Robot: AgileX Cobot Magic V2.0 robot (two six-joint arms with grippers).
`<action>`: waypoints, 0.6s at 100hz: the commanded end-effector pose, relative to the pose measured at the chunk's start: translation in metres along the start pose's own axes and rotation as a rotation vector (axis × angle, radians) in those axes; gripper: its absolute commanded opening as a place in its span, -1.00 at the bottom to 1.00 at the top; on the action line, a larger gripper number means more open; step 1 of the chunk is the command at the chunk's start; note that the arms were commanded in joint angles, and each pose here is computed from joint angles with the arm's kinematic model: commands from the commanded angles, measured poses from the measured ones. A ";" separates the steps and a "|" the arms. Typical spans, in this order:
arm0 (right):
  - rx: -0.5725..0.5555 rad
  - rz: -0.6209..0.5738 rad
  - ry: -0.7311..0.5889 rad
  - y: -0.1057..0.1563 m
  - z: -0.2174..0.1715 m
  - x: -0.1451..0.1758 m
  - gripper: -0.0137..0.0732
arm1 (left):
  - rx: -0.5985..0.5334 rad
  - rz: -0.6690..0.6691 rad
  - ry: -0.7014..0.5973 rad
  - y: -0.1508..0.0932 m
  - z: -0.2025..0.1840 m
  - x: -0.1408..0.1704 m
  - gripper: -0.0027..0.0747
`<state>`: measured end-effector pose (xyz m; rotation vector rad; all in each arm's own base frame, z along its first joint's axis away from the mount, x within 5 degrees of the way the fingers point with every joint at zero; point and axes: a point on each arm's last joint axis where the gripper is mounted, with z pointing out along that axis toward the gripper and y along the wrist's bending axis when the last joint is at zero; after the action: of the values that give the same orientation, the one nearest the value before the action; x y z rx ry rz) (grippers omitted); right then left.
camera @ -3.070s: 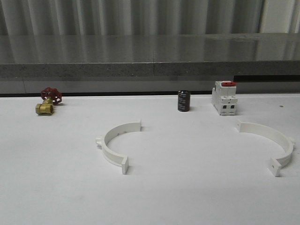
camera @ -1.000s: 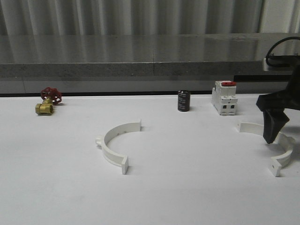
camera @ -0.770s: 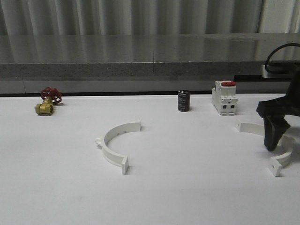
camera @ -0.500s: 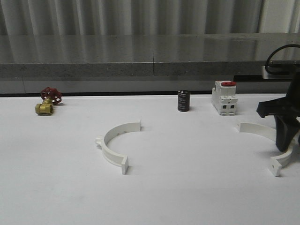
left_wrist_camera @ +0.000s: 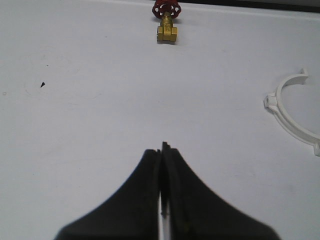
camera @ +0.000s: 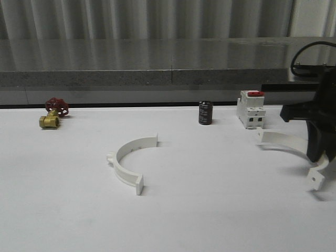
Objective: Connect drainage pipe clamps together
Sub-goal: 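Carry the clamp half with the right gripper toward the placed half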
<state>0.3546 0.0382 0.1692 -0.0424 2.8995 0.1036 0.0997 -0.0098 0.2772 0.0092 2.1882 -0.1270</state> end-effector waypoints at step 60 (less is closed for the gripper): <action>0.039 0.056 -0.151 0.160 -0.024 -0.031 -0.81 | 0.004 -0.002 -0.098 -0.001 -0.005 -0.014 -0.99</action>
<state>0.3697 0.1918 0.1828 0.0473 2.8348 0.0299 0.0997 -0.0098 0.2772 0.0092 2.1882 -0.1270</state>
